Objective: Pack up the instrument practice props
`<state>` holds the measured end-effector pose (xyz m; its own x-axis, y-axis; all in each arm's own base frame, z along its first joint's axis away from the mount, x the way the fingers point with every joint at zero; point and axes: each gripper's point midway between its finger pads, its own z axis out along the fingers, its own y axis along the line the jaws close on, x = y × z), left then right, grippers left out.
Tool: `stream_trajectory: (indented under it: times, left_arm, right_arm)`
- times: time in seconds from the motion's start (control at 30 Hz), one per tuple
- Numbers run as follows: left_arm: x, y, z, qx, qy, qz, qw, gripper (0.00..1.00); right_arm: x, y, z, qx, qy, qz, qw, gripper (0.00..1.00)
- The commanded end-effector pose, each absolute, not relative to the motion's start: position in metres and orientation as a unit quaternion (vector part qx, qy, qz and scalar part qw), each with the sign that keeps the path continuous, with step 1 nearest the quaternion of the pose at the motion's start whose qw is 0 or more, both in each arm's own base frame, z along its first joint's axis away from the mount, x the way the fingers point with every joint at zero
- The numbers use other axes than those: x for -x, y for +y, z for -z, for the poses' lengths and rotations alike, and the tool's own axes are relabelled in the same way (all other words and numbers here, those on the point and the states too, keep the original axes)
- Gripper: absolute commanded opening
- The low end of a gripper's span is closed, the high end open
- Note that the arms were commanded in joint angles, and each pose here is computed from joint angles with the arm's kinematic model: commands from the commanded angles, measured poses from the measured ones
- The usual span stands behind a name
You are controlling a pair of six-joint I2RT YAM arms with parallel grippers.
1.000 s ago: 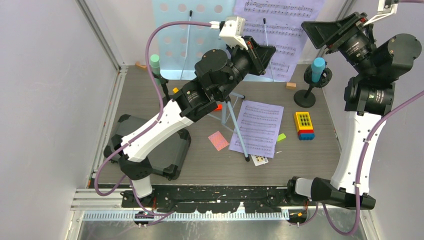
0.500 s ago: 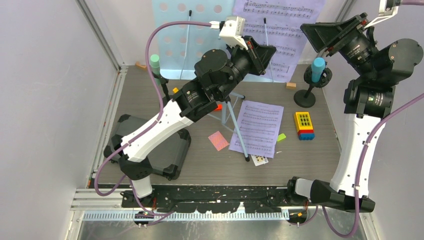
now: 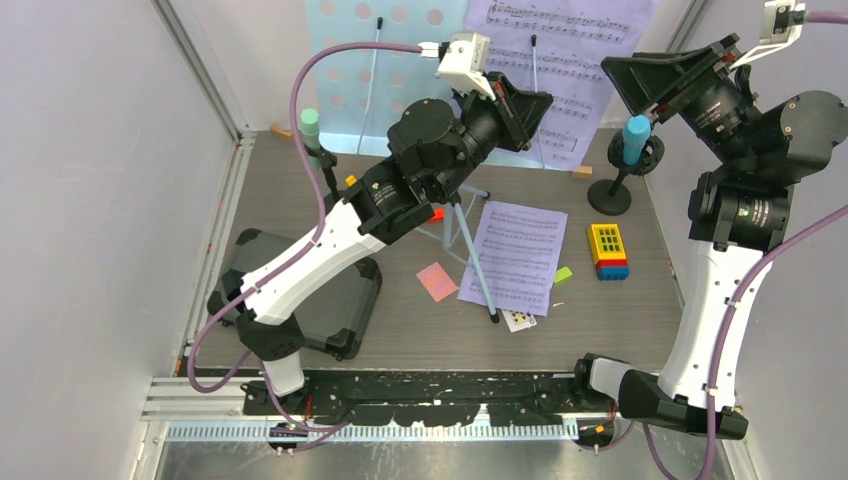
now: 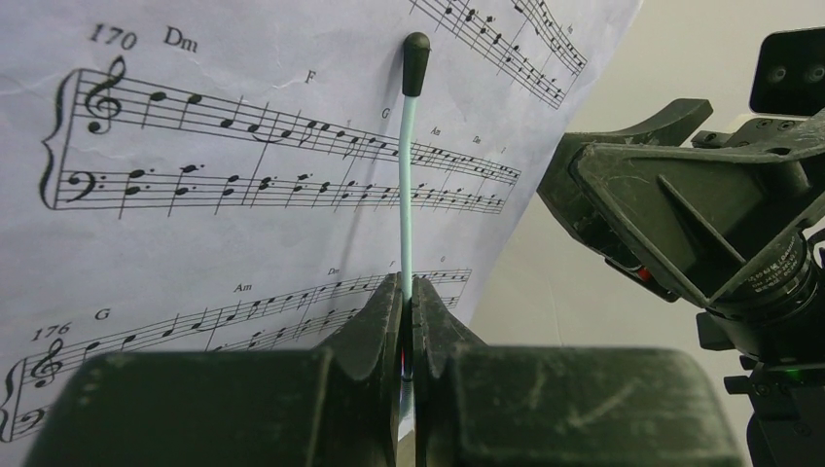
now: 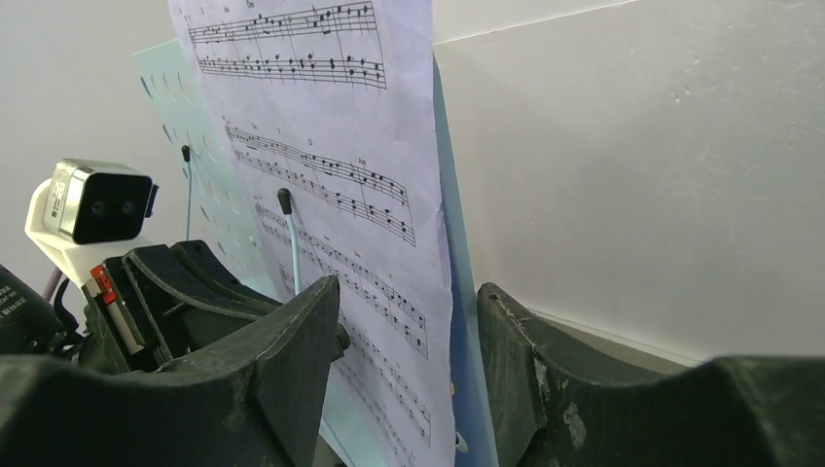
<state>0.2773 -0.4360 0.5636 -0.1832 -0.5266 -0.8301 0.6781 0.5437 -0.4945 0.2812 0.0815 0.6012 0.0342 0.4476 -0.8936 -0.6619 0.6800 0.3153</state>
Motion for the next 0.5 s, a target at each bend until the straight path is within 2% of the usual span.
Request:
stream_trajectory:
  times: [0.0, 0.47]
  left_arm:
    - [-0.2745, -0.4198, -0.5824, -0.047, 0.589, 0.481, 0.648, 0.05]
    - [-0.2761, -0.4203, -0.5804, -0.046, 0.590, 0.479, 0.648, 0.05]
  right_arm:
    - [-0.2514, 0.0925, -0.6118, 0.135, 0.558, -0.378, 0.727, 0.59]
    - [-0.2495, 0.0962, -0.6106, 0.145, 0.554, -0.391, 0.721, 0.57]
